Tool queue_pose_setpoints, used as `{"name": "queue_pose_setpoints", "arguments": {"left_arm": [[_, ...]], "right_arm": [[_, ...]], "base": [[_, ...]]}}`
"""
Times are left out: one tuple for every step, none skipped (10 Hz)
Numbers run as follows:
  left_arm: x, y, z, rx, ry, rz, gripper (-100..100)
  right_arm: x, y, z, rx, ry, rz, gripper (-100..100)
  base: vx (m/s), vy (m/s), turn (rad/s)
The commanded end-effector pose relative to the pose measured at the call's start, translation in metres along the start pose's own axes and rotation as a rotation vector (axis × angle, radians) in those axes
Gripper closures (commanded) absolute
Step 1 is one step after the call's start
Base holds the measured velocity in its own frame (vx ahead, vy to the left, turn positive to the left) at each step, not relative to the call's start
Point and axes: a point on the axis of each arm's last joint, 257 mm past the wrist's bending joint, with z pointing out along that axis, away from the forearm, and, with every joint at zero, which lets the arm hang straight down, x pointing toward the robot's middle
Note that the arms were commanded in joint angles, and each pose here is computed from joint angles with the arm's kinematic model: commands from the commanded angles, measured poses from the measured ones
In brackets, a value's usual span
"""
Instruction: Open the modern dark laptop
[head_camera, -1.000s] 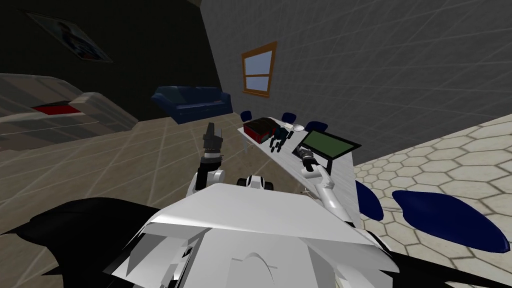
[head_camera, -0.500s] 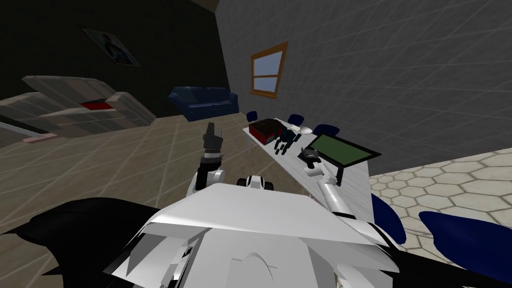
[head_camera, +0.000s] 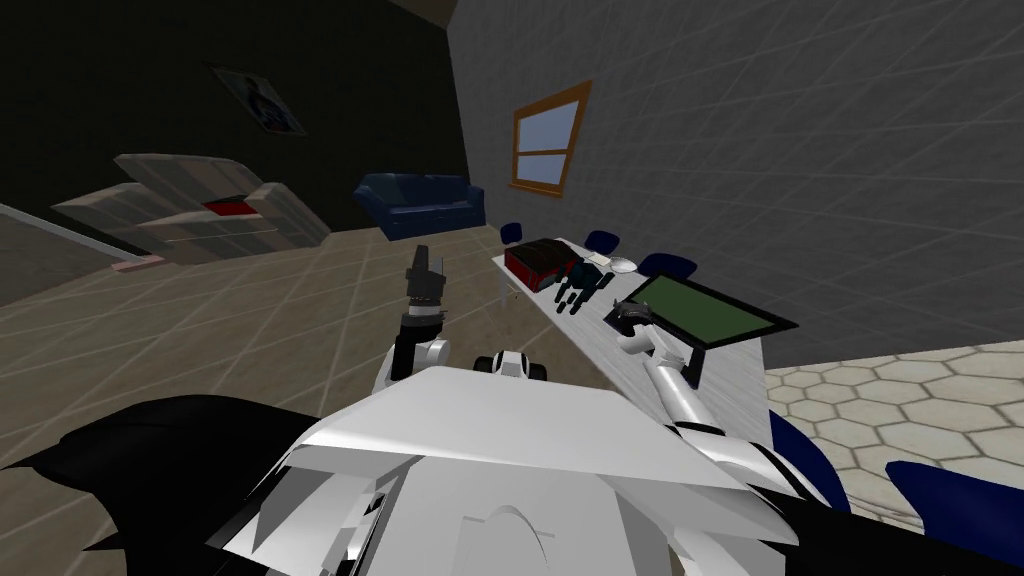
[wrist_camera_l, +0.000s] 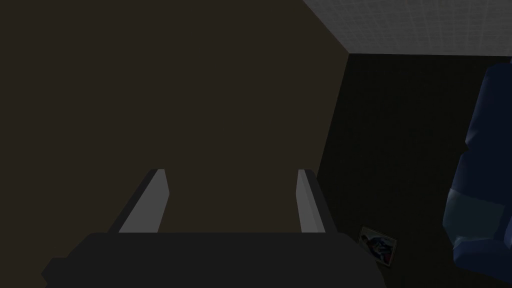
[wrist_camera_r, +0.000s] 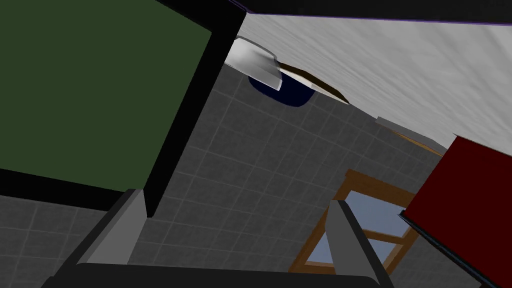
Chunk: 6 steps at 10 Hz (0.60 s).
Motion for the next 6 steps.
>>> {"name": "queue_pose_setpoints", "arguments": {"left_arm": [[0.0,0.0,0.0,0.0,0.0,0.0,0],[0.0,0.0,0.0,0.0,0.0,0.0,0],[0.0,0.0,0.0,0.0,0.0,0.0,0],[0.0,0.0,0.0,0.0,0.0,0.0,0],[0.0,0.0,0.0,0.0,0.0,0.0,0],[0.0,0.0,0.0,0.0,0.0,0.0,0]], "right_arm": [[0.003,-0.034,0.014,0.077,0.027,-0.11,-100],[0.007,-0.036,0.014,0.08,0.036,-0.112,-100],[0.016,-0.039,0.014,0.086,0.055,-0.117,-100],[0.012,-0.061,0.02,0.132,0.063,-0.184,-100],[0.021,-0.064,0.02,0.137,0.082,-0.188,-100],[0.015,-0.086,0.024,0.182,0.089,-0.252,-100]], "base": [[0.038,0.012,0.161],[0.038,0.006,0.075],[0.017,0.003,-0.004],[0.024,0.011,0.164],[0.027,0.005,0.085],[0.036,0.01,0.12]]}}
